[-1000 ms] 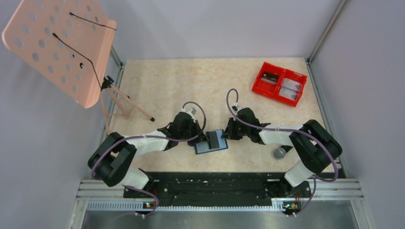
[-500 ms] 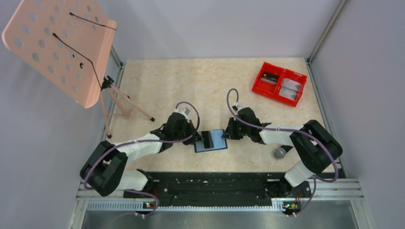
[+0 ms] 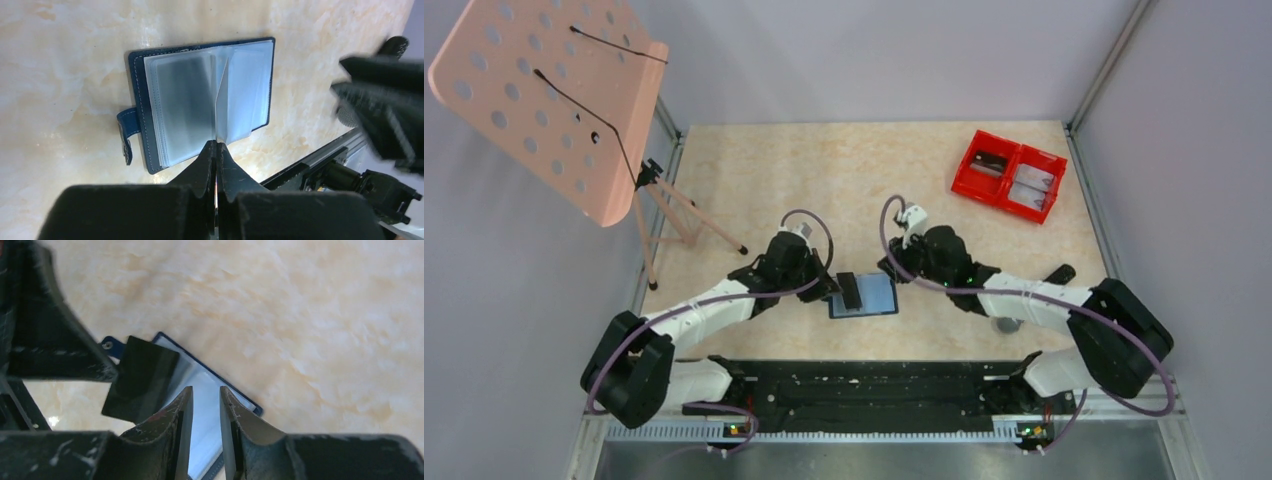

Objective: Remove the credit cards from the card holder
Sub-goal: Remove the credit card from the card holder, then place the credit card in the storage box.

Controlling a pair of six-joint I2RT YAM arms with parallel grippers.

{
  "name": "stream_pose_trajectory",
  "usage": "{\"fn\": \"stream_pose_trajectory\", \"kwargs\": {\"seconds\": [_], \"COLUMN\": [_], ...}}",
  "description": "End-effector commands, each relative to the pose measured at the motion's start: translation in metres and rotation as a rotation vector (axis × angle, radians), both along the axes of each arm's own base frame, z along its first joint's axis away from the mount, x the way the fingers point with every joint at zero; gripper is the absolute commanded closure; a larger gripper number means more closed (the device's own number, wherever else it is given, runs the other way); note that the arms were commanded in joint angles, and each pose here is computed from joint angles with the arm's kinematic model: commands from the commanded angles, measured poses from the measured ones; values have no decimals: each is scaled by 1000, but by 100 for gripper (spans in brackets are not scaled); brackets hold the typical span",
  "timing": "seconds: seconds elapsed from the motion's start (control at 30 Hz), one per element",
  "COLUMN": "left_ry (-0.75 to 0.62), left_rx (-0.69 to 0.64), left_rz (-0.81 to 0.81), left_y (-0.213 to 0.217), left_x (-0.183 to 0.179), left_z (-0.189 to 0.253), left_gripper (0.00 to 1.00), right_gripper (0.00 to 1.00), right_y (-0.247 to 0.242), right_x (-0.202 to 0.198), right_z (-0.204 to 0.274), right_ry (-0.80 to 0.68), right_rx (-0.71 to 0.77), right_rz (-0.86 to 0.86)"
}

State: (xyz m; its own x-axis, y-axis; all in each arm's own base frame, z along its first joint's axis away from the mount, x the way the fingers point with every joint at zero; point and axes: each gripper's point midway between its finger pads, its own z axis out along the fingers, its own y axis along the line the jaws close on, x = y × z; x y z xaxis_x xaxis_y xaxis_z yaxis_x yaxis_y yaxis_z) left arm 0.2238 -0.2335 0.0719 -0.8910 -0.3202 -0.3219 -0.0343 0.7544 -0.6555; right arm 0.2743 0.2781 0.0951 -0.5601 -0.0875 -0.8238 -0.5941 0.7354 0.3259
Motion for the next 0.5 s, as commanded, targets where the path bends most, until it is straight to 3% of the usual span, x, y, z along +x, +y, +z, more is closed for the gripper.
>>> {"fn": "stream_pose_trajectory", "kwargs": {"seconds": [0.0,0.1,0.23,0.33,0.47], "left_ry": [-50,-42,-40,-45,-12], "left_rx": [-43,-104,-176,-212,-279], "left_rz": [86,141,198,224,237], "left_y": [5,9,15,17,12], "left_x": [15,19,25,27,23], "left_z": [32,44,63,73,78], "left_gripper": [100,100,100,100,100], "right_gripper": [73,74,73,64,60], "right_y": [32,40,55,63,66], "right_x": [-10,-15,-46,-74,-70], "right_z": [58,64,70,58,56], "right_ry": [-577,-642,-793,-992,-1128], "right_rx": [-82,-71,-14,-107,-226], "right_rz": [180,206,404,552,498]}}
